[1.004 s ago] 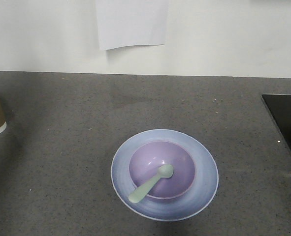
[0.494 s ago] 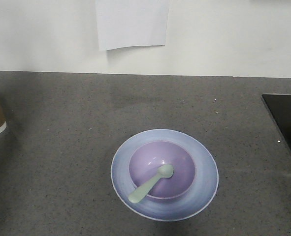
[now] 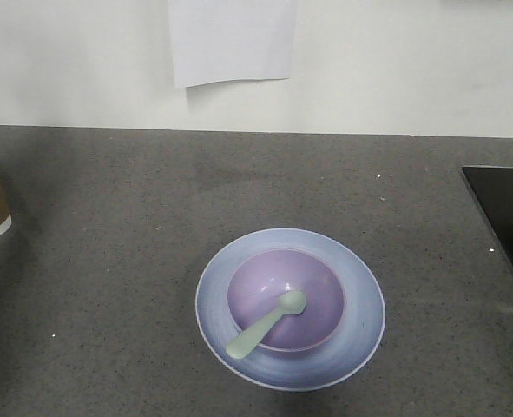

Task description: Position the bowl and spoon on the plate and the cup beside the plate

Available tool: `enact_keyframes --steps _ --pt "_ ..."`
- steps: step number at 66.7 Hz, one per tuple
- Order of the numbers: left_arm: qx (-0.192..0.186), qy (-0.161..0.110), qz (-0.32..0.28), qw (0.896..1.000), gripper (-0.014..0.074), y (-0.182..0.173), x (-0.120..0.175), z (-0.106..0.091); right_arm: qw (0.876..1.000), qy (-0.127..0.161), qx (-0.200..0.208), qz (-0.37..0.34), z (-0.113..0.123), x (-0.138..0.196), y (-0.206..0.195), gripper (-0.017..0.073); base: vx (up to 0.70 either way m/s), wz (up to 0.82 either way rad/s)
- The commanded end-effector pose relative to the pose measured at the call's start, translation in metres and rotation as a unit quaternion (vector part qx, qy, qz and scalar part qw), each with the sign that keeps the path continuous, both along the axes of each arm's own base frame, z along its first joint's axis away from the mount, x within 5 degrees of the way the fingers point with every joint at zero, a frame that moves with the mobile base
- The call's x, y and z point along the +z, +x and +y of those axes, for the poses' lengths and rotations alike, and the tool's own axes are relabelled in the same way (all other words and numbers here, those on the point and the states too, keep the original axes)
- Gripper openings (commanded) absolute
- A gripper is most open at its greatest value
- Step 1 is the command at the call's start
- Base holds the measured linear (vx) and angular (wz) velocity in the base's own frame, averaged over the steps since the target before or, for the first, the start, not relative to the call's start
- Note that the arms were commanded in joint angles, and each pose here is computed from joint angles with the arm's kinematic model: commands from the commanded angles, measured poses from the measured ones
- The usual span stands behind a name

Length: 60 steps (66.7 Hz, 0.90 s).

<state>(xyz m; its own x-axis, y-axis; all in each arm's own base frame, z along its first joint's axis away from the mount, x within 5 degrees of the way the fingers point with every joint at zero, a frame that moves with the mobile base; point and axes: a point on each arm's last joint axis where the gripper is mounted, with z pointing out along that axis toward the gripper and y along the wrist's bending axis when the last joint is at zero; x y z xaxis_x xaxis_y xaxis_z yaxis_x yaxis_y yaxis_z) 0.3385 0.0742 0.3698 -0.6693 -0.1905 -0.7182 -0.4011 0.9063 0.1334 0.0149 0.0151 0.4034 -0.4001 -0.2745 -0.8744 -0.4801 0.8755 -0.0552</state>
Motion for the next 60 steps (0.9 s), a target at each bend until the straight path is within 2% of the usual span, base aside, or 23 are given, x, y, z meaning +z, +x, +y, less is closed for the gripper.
enact_keyframes --steps 1,15,33,60 --pt "-0.005 0.011 -0.033 0.999 0.0367 -0.002 0.016 0.0 1.0 0.011 -0.002 -0.029 0.001 0.009 0.003 -0.0005 0.0 0.0" --pt "-0.005 -0.003 -0.024 1.0 0.0367 0.004 0.008 -0.001 1.0 0.008 -0.001 -0.021 0.001 0.007 0.003 -0.0005 0.0 0.0" --pt "-0.009 -0.006 -0.025 1.0 0.0367 0.01 0.003 -0.001 1.0 0.008 -0.001 -0.02 0.001 0.007 0.003 -0.0005 0.0 0.0" --pt "-0.013 -0.011 0.01 1.0 0.0367 0.034 -0.031 0.002 1.0 0.01 -0.002 -0.019 0.001 0.007 0.003 -0.0005 0.0 0.0"
